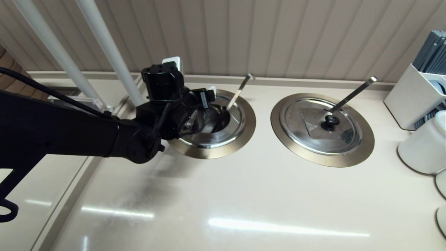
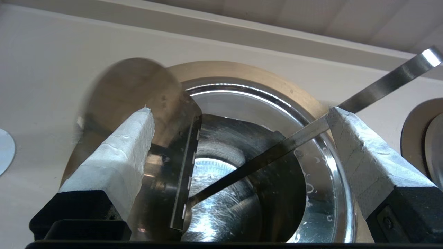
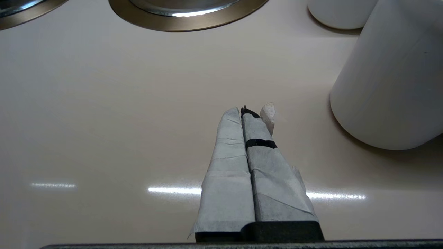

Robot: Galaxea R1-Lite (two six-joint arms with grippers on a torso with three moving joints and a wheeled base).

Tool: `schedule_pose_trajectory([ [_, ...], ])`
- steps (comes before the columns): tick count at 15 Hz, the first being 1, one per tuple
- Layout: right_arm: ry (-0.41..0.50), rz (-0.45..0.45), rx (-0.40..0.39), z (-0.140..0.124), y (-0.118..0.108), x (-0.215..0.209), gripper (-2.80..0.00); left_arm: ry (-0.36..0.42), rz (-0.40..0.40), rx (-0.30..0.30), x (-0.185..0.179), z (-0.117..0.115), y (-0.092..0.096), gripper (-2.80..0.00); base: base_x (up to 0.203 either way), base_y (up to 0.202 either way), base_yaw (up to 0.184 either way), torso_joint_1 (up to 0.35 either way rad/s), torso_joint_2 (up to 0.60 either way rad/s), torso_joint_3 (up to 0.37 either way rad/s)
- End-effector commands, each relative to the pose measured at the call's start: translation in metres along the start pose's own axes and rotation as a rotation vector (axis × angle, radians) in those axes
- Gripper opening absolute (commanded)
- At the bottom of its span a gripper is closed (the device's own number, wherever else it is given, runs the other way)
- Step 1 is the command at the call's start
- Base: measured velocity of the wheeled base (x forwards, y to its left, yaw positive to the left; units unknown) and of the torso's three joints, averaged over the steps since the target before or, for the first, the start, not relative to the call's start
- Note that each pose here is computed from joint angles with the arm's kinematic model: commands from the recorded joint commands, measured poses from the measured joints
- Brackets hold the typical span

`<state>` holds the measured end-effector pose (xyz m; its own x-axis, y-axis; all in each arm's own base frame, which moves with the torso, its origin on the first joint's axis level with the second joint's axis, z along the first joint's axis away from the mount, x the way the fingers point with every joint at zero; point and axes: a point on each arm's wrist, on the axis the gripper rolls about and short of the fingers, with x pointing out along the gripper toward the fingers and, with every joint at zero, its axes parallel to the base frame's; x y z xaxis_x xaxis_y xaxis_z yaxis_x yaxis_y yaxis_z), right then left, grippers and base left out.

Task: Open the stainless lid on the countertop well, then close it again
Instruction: Open the lid, then stir with a spoon

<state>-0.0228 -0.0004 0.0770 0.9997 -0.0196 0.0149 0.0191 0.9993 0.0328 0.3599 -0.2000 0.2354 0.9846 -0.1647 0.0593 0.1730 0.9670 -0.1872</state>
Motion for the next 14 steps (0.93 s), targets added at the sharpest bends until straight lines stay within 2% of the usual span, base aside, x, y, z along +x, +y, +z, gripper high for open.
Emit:
schedule_pose_trajectory([
  [1, 0.004, 0.0, 0.0, -0.001, 0.0, 0.0, -2.8, -0.021, 0.008, -0.006, 0.0, 0.005, 0.002, 0.0, 0.0, 0.0, 0.0, 0.0, 0.0, 0.0],
  [7, 0.004, 0.0, 0.001, -0.001, 0.0, 0.0, -2.8, -0.056, -0.004, -0.025, -0.007, 0.018, 0.001, 0.0, 0.0, 0.0, 0.0, 0.0, 0.0, 0.0],
  [10, 0.004, 0.0, 0.0, -0.001, 0.0, 0.0, -2.8, -0.006, -0.042, -0.01, -0.006, 0.0, -0.005, 0.0, 0.0, 0.0, 0.0, 0.0, 0.0, 0.0],
  [12, 0.004, 0.0, 0.0, -0.001, 0.0, 0.0, -2.8, 0.029, -0.134, 0.006, -0.007, -0.006, -0.006, 0.0, 0.0, 0.0, 0.0, 0.0, 0.0, 0.0],
  [14, 0.004, 0.0, 0.001, -0.001, 0.0, 0.0, -2.8, 0.068, -0.168, 0.03, 0.0, -0.024, -0.009, 0.0, 0.0, 0.0, 0.0, 0.0, 0.0, 0.0],
])
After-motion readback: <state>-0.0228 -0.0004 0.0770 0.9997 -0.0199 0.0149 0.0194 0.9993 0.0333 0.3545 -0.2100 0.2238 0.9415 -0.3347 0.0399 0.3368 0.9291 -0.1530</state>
